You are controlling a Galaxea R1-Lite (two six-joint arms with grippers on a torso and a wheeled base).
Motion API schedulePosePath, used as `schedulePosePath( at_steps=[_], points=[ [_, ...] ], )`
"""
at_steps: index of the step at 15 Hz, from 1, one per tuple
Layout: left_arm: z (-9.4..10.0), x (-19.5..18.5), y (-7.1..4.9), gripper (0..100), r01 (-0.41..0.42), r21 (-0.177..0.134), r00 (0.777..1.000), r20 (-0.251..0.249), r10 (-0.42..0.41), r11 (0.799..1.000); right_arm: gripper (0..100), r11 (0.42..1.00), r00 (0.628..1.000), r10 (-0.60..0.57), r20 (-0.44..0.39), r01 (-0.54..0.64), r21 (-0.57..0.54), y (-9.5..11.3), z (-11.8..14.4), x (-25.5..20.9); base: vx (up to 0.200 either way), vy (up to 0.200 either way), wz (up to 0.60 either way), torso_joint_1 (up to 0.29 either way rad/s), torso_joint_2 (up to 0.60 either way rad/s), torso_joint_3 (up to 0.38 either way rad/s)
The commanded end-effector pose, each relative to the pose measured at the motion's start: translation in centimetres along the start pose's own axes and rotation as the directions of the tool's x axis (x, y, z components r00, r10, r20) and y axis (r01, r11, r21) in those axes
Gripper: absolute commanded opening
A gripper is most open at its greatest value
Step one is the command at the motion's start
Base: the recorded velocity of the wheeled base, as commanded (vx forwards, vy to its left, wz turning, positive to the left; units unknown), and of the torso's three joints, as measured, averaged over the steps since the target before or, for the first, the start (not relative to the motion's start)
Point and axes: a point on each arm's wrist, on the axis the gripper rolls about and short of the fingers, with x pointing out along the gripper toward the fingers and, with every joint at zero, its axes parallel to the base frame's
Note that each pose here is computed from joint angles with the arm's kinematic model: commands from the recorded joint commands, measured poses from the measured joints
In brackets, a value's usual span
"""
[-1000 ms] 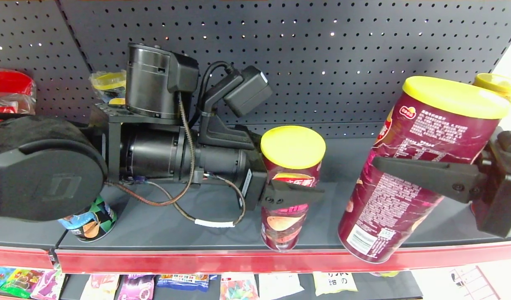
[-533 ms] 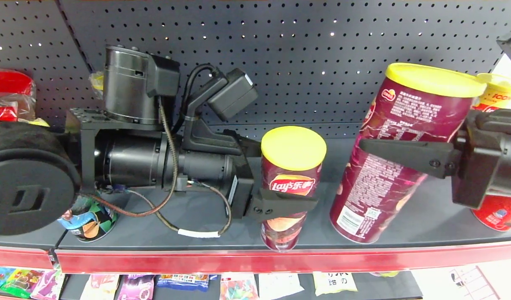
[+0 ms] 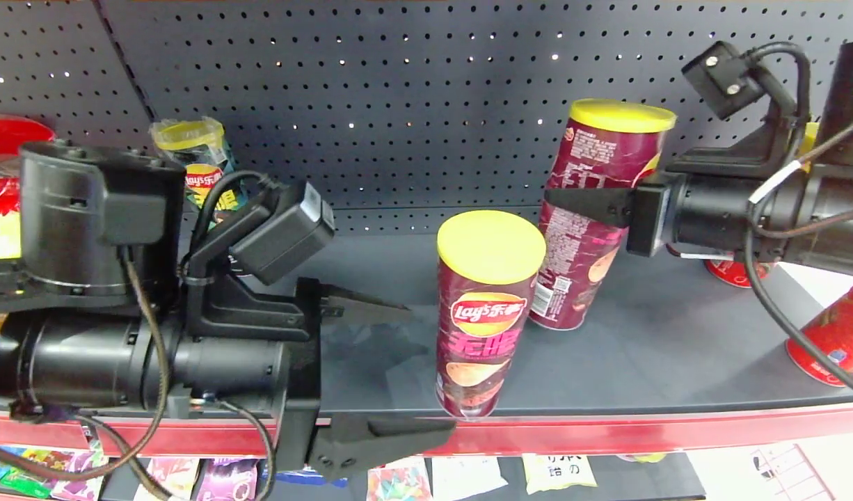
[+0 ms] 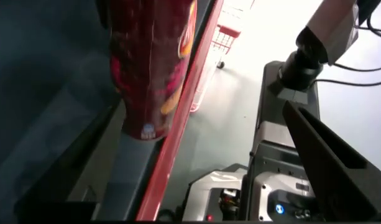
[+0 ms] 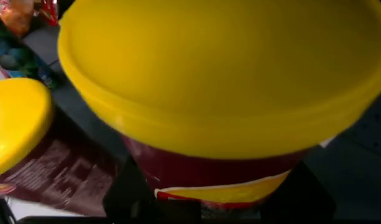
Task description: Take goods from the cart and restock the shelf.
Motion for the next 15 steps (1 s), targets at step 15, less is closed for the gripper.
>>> schedulePosePath(
  at_steps=[15],
  points=[
    [-2.3, -7.7, -3.4, 100, -0.171, -0.049, 0.98, 0.098, 0.175, 0.984, 0, 0.997, 0.997, 0.073, -0.003, -0.073, -0.028, -1.3, -1.5, 10.0, 0.0, 0.0, 0.0, 0.0, 0.0, 0.0]
  ],
)
